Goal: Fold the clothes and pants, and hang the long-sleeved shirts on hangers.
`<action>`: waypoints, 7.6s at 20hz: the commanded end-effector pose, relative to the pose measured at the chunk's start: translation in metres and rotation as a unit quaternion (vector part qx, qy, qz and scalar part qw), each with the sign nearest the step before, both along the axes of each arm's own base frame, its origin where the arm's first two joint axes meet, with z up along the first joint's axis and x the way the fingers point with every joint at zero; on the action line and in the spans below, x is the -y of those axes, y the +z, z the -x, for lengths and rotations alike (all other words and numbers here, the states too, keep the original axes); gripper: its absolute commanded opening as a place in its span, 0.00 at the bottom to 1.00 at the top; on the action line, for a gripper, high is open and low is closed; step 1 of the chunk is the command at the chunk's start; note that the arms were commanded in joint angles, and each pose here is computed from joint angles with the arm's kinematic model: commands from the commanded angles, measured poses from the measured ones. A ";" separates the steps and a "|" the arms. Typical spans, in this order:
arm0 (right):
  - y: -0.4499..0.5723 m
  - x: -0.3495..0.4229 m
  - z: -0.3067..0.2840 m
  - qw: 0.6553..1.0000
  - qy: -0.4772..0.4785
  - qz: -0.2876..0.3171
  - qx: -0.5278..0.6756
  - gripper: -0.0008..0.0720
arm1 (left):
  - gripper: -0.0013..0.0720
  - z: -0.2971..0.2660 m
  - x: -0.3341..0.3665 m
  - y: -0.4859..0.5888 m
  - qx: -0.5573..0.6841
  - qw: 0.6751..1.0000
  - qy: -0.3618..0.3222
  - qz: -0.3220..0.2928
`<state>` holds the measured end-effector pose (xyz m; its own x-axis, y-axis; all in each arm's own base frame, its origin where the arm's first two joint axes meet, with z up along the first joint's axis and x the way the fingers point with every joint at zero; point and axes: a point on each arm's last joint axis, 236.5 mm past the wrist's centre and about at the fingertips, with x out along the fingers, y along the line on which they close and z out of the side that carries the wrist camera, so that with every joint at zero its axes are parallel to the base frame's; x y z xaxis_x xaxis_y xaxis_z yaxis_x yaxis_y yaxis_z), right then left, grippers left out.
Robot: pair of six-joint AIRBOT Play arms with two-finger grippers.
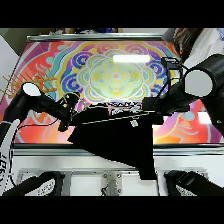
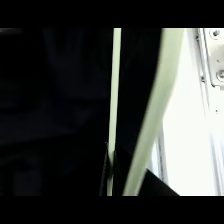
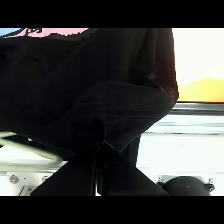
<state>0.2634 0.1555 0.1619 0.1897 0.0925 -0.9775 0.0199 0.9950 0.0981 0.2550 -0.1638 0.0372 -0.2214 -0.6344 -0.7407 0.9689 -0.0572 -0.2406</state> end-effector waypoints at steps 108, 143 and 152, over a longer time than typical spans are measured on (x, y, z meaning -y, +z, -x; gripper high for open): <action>0.107 -0.064 -0.009 0.858 0.329 -0.320 0.230 0.92 | 0.04 -0.013 0.008 -0.011 0.008 1.000 -0.008 0.005; -0.014 -0.027 -0.010 0.704 0.438 -0.414 0.375 0.92 | 0.04 -0.011 0.008 -0.011 0.006 1.000 -0.009 0.005; -0.033 -0.066 -0.005 0.692 0.461 -0.439 0.341 0.92 | 0.04 -0.011 0.008 -0.011 0.006 1.000 -0.009 0.005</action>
